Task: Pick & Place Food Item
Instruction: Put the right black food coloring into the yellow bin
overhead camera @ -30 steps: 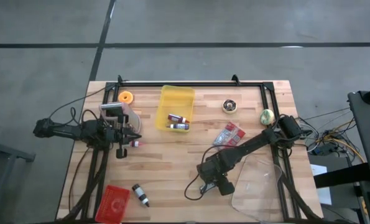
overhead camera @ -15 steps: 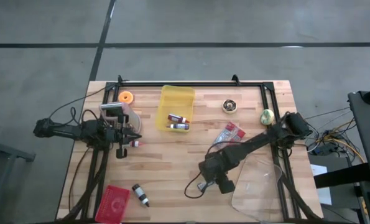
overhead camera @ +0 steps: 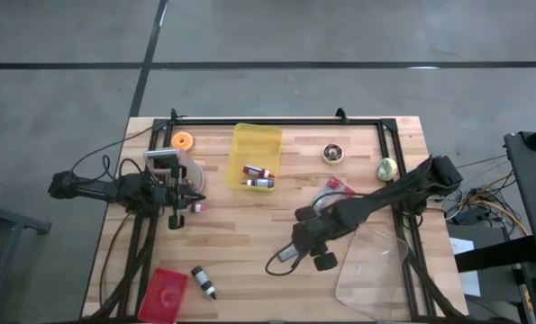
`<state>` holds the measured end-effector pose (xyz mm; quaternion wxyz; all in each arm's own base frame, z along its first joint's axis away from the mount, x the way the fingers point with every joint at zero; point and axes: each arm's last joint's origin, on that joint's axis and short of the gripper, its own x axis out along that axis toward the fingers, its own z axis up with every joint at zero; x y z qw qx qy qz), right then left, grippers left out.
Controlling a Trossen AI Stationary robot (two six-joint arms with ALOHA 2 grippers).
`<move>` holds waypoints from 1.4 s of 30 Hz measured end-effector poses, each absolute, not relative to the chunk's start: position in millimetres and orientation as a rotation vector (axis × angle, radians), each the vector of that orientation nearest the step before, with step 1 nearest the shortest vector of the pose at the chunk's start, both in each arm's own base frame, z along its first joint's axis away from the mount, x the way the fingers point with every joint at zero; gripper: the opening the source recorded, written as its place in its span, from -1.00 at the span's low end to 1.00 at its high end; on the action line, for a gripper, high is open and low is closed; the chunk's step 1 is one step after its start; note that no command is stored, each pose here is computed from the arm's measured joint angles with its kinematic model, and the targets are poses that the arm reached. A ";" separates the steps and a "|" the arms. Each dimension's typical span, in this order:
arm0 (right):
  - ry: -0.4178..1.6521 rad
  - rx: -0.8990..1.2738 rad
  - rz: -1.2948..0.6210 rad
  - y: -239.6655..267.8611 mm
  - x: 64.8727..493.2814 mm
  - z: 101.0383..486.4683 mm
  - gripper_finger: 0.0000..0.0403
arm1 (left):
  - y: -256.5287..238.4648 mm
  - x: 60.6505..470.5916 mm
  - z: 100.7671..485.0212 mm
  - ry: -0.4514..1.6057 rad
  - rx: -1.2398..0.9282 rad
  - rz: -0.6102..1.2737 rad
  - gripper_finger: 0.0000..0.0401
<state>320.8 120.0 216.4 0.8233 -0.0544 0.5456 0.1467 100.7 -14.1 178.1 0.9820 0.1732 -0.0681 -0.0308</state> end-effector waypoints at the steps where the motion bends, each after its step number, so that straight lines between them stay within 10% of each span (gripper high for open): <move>1: 1.143 -0.129 0.322 118.9 321.3 218.7 -0.38 | -14.0 100.7 178.1 -0.137 0.348 -0.061 -0.93; 25: 1.013 -0.215 0.368 18.6 345.9 227.4 -0.36 | -14.0 100.7 178.1 -0.137 0.349 -0.061 -0.93; 42: 0.885 0.108 -0.002 -80.4 357.4 239.4 -0.36 | -14.1 100.6 178.1 -0.137 0.348 -0.062 -0.93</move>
